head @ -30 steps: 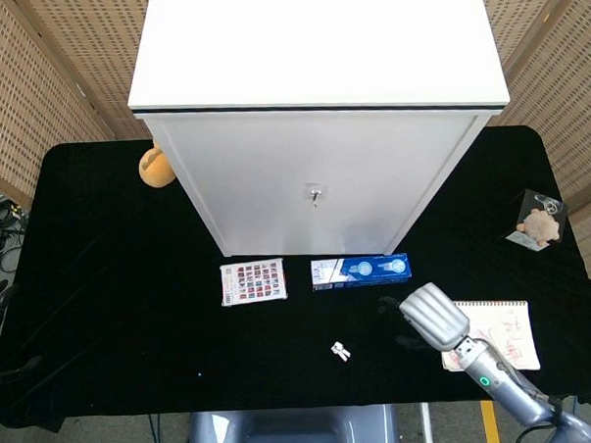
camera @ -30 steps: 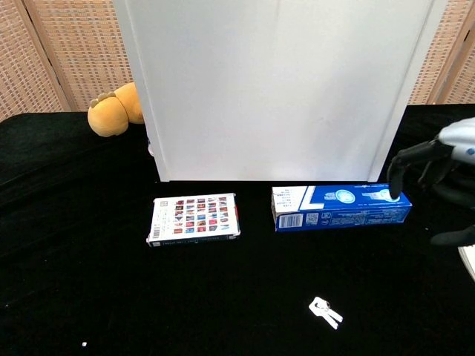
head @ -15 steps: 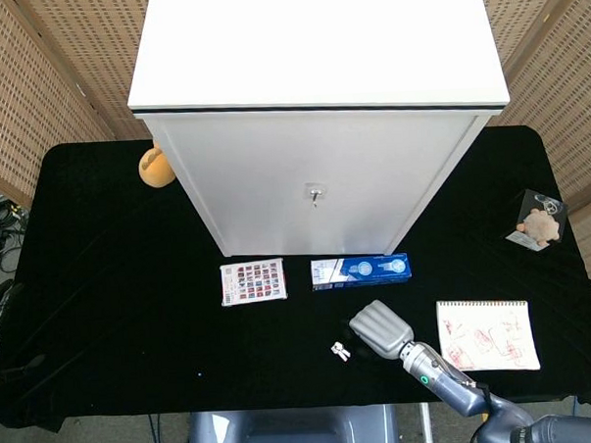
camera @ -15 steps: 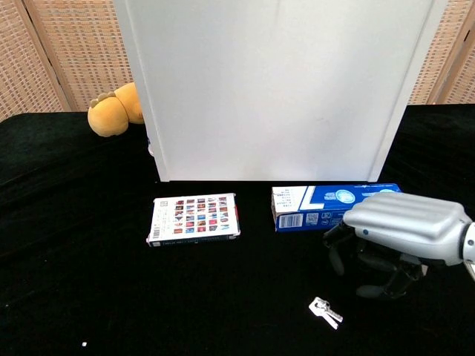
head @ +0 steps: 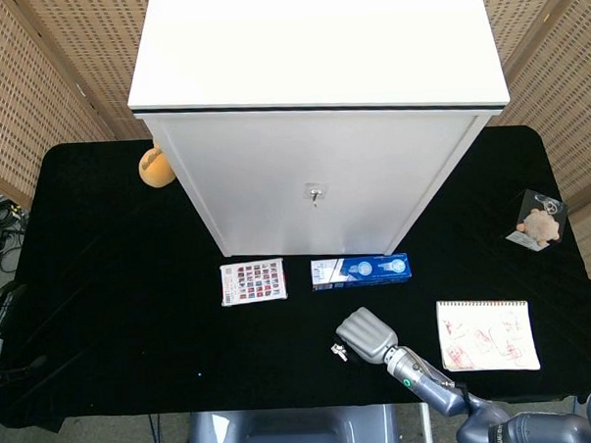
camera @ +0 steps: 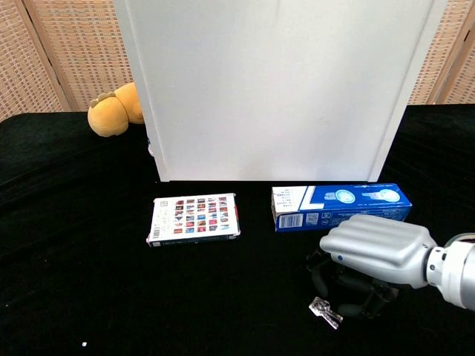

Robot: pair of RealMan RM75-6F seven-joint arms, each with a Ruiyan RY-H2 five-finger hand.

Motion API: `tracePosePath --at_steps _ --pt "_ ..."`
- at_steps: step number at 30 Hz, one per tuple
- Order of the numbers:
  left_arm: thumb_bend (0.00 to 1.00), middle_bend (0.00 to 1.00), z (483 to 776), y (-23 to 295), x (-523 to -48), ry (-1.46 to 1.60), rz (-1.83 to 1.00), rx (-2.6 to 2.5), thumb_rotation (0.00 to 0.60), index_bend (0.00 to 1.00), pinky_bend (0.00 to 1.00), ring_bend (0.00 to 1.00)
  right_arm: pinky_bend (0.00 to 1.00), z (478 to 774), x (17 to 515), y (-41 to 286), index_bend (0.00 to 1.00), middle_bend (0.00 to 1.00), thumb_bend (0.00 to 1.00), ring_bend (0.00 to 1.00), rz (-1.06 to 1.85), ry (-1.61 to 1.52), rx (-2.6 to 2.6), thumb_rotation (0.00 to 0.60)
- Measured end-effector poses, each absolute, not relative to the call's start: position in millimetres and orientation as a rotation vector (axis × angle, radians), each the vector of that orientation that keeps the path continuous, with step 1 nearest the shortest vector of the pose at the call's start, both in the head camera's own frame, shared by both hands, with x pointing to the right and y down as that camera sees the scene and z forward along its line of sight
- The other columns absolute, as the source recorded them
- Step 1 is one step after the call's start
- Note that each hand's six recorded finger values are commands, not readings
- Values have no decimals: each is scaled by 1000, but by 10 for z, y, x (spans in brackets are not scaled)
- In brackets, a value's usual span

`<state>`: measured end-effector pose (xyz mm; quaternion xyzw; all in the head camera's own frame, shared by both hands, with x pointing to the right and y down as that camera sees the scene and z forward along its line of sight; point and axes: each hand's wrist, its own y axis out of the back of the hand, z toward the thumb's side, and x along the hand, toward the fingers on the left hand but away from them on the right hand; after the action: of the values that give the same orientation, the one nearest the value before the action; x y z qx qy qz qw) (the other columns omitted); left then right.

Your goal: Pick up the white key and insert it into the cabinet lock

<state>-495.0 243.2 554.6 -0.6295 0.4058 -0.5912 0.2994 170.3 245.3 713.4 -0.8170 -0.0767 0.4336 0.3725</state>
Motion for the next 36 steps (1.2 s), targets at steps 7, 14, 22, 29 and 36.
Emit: tracePosePath --at_steps 7,14,22,29,36 --pt "0 0 5565 2436 -4948 1072 -1576 -1671 600 0 0 0 1000 7206 1637 2497 566 916 503 899 1114 -168 -2080 600" --pt "0 0 5579 2438 -4946 1066 -1580 -1673 600 0 0 0 1000 7241 1592 2507 559 915 516 899 1117 -168 -2077 600" --pt "0 0 5577 2440 -4944 1066 -1579 -1673 600 0 0 0 1000 7273 1567 2507 564 915 516 899 1125 -165 -2071 600" --pt "0 0 5576 2440 -4946 1066 -1578 -1674 600 0 0 0 1000 7315 1547 2516 569 915 533 899 1136 -155 -2063 600" --pt "0 0 5573 2440 -4950 1069 -1578 -1676 600 0 0 0 1000 7332 1520 2530 576 915 541 899 1135 -152 -2064 600"
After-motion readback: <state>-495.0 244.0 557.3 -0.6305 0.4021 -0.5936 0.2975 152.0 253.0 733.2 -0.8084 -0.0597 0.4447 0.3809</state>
